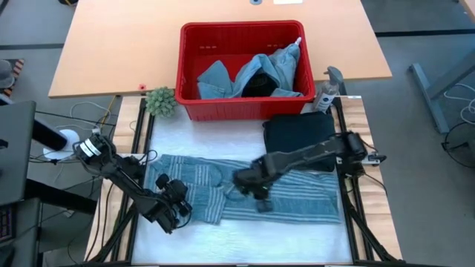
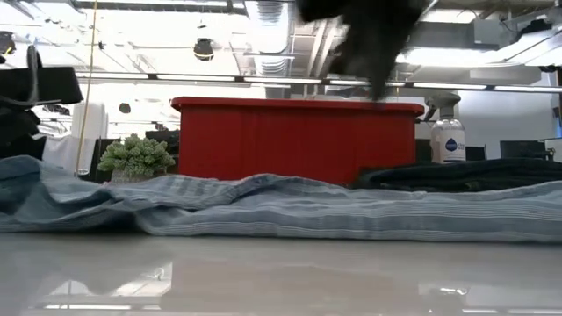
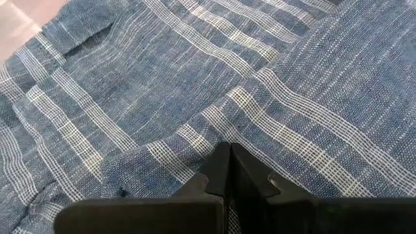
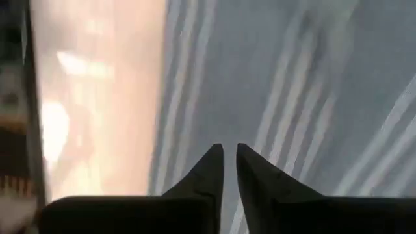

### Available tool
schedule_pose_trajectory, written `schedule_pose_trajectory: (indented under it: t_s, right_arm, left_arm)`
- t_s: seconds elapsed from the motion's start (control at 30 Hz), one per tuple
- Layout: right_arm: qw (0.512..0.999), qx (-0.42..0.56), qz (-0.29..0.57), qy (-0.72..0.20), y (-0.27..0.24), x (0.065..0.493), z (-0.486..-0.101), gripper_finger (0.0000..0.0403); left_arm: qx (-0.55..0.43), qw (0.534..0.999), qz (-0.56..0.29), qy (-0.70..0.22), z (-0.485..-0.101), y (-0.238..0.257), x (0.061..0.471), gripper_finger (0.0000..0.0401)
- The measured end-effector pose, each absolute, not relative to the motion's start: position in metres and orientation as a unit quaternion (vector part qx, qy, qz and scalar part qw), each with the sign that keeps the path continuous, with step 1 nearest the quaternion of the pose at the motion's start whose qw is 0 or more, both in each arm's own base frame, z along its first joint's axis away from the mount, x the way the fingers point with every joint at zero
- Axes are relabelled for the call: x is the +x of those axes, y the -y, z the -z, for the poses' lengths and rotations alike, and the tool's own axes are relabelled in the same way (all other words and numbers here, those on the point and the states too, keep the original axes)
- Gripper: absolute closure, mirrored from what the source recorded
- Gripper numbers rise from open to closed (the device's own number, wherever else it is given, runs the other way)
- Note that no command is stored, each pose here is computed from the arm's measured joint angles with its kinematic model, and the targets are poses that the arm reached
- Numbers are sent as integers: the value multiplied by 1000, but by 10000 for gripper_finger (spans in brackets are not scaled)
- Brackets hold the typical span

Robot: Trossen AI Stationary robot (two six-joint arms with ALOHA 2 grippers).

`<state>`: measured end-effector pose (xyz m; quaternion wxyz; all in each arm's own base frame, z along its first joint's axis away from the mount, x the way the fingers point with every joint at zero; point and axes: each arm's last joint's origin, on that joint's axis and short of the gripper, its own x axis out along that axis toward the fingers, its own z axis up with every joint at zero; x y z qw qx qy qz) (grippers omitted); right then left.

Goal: Fold Laundry from Bin
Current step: Fold the blue polo shirt

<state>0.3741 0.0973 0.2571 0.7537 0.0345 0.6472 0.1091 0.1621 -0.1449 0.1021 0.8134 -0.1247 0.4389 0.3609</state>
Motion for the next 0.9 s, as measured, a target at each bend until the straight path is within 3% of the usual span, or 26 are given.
schedule_pose_trajectory:
  t_s: [0.1, 0.2, 0.33, 0.47, 0.67, 0.9]
  right_arm:
    - [728, 15, -94, -679, -116, 347, -272, 299]
    - [731, 29, -59, -679, -138, 330, -284, 270]
    - [745, 72, 46, -662, -172, 311, -287, 238]
    - [729, 118, 130, -662, -207, 282, -285, 203]
    - [725, 89, 109, -674, -253, 238, -284, 157]
    - [730, 66, 142, -665, -277, 212, -269, 147]
  left_arm:
    - [-127, 809, -367, -441, -102, 147, 157, 397]
    - [-134, 805, -365, -447, -102, 150, 153, 397]
    - [-154, 800, -367, -449, -103, 154, 146, 397]
    - [-207, 792, -350, -455, -115, 157, 143, 397]
    - [-233, 795, -282, -485, -150, 150, 135, 396]
    - [-238, 801, -252, -488, -183, 128, 122, 370]
